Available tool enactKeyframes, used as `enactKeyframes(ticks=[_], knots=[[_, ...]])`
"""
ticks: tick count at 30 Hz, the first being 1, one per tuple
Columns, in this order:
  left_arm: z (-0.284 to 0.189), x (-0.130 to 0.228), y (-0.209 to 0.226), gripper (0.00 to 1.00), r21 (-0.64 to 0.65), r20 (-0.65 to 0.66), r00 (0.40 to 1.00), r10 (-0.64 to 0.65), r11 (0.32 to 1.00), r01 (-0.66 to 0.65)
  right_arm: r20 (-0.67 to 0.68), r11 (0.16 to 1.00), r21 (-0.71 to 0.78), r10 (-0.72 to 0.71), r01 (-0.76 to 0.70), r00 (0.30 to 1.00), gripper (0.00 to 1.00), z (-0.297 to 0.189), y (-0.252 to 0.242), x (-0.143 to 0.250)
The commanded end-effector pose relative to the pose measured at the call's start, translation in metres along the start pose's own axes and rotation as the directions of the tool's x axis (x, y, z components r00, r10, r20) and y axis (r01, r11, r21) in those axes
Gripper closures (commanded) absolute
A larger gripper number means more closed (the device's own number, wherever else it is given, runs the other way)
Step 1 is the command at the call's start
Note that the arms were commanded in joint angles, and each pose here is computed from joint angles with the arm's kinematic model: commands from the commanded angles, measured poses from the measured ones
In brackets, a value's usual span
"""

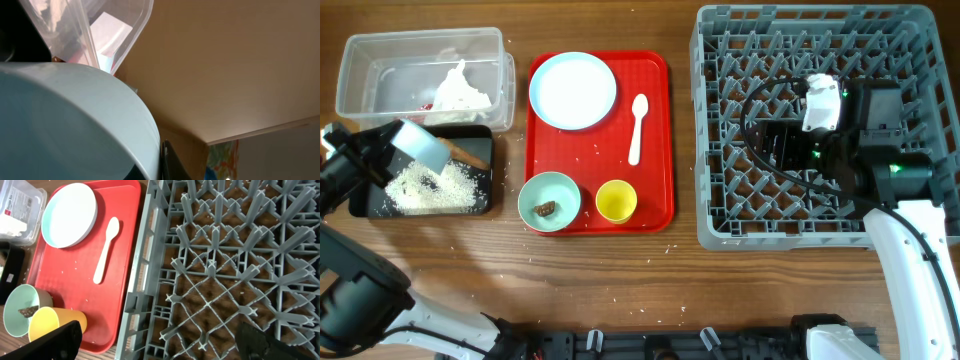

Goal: Sort waste into correct bins and load items into the dishwasher rack
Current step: 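Return the empty blue bowl to the red tray and release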

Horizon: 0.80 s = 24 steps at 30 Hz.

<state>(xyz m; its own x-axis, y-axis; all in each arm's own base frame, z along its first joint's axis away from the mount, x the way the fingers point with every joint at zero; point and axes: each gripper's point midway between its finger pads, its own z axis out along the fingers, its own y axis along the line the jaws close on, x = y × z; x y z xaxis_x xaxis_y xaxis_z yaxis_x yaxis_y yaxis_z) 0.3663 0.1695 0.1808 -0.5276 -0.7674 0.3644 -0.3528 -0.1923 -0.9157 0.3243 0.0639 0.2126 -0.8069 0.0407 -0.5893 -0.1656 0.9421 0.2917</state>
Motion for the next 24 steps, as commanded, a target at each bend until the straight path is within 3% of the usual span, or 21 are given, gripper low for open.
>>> enactKeyframes(ticks=[1,4,7,11,13,15,18,20,24], knots=[[0.021,0.019,-0.007,0.96,-0.009,-0.062,0.996,0.069,0.998,-0.070,0.012,1.000,-0.020,0.006,-0.006,1.000,0.01,-0.001,0.005,-0.007],[0.058,0.051,-0.003,0.96,-0.157,-0.111,0.977,0.180,0.968,-0.196,0.009,1.000,-0.020,0.006,-0.006,1.000,0.00,-0.001,0.005,-0.006],[0.102,0.090,0.009,0.96,-0.337,-0.178,0.928,0.327,0.866,-0.369,0.009,1.000,-0.020,0.007,-0.007,1.000,0.00,-0.001,0.005,-0.006],[0.161,0.143,0.022,0.96,-0.463,-0.292,0.776,0.559,0.627,-0.626,0.005,1.000,-0.020,0.008,-0.008,1.000,0.00,-0.001,0.005,-0.005],[0.184,0.158,0.040,0.96,-0.541,-0.333,0.693,0.640,0.472,-0.696,0.004,1.000,-0.020,0.009,-0.009,1.000,0.00,-0.001,0.005,-0.004],[0.202,0.166,0.067,0.96,-0.649,-0.380,0.587,0.715,0.246,-0.720,0.003,1.000,-0.020,0.009,-0.009,1.000,0.00,-0.001,0.005,-0.004],[0.221,0.182,0.102,0.96,-0.664,-0.507,0.441,0.740,-0.010,-0.747,-0.003,1.000,-0.019,0.009,-0.009,1.000,0.00,-0.001,0.005,-0.002],[0.231,0.192,0.128,0.96,-0.638,-0.585,0.386,0.713,-0.110,-0.762,-0.010,1.000,-0.018,0.011,-0.011,1.000,0.00,-0.001,0.005,-0.001],[0.250,0.199,0.174,0.96,-0.603,-0.657,0.367,0.659,-0.166,-0.780,-0.014,1.000,-0.018,0.012,-0.012,1.000,0.00,-0.001,0.004,0.000]])
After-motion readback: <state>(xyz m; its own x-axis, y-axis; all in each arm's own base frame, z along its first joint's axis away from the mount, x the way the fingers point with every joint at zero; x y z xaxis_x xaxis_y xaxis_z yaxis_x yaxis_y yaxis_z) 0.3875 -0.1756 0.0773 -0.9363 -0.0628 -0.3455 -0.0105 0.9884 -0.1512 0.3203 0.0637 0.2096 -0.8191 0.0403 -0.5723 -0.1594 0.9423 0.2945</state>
